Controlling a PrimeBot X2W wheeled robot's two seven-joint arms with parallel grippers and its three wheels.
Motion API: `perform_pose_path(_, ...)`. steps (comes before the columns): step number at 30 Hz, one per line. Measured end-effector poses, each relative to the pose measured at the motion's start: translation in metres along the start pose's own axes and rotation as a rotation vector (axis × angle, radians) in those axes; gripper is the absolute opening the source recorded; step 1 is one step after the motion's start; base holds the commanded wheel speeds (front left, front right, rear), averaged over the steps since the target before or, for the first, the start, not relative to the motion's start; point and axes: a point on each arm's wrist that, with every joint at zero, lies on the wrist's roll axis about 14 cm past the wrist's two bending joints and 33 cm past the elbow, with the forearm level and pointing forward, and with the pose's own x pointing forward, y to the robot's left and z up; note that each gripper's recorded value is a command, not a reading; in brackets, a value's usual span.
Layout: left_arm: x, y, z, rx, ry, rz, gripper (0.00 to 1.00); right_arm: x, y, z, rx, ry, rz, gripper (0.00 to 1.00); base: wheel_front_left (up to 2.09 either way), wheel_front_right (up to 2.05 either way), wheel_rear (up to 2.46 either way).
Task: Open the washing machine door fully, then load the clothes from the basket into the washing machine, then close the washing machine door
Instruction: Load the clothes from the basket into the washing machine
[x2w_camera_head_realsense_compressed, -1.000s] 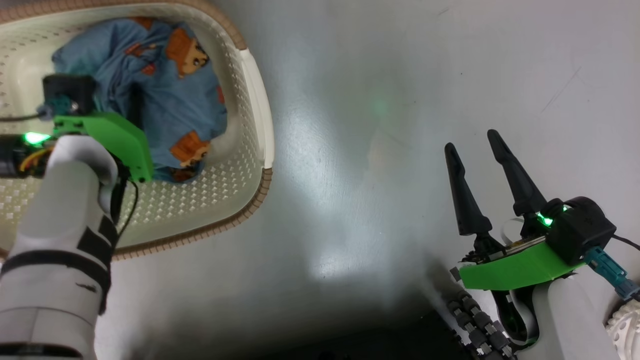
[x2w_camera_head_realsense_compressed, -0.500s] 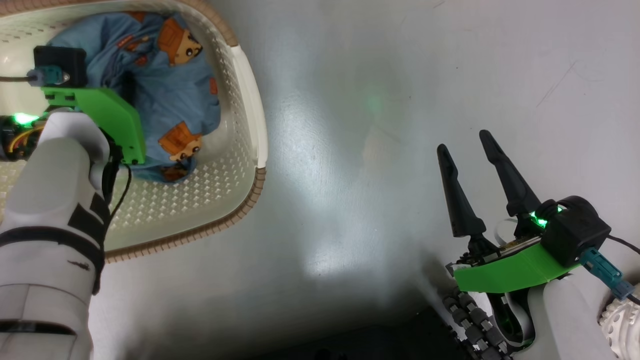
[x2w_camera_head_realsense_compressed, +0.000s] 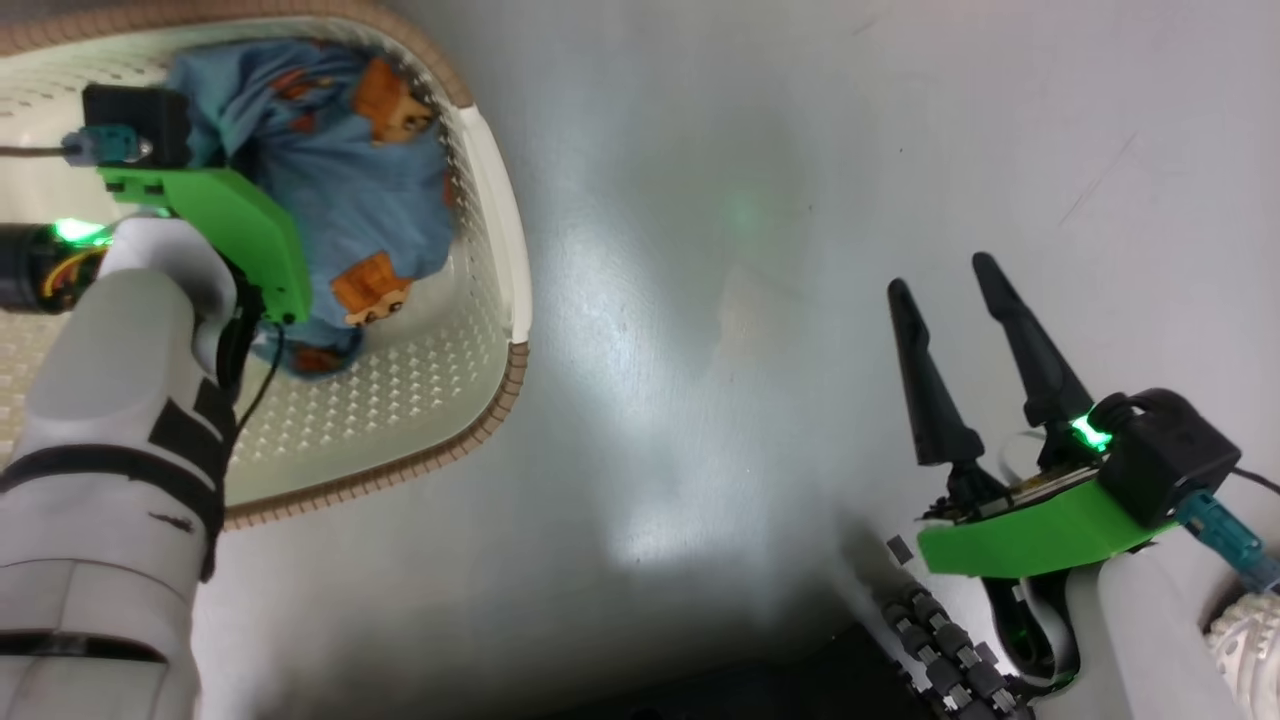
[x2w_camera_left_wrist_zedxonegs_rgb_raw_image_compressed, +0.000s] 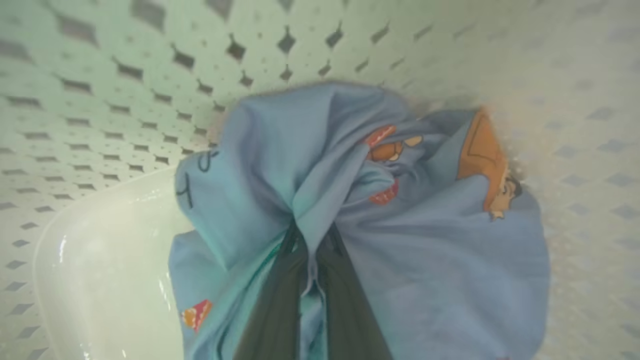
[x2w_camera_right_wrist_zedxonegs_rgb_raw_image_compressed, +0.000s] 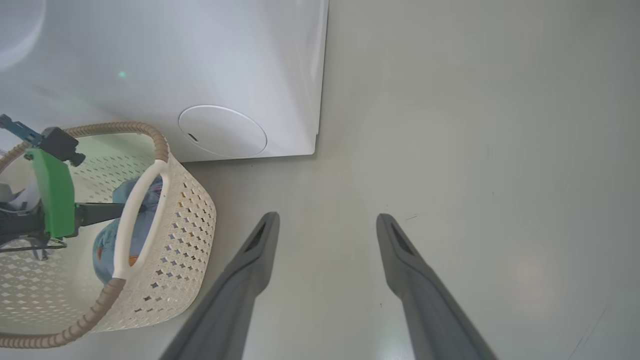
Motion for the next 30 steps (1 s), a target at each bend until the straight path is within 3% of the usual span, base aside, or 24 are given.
perform_pose_path(15,-0.062,-0.021,0.042,-0.096,-0.227,-0.031,0.0,0.003,0.016,0.059,-0.024,-0.146,0.044,1.0,0.0,0.0,0.0)
perform_pose_path(30,-0.19,-0.026,0.08,-0.127,-0.511,-0.002,0.0,-0.037,0.046,0.114,-0.027,-0.256,0.11,1.0,0.0,0.0,0.0)
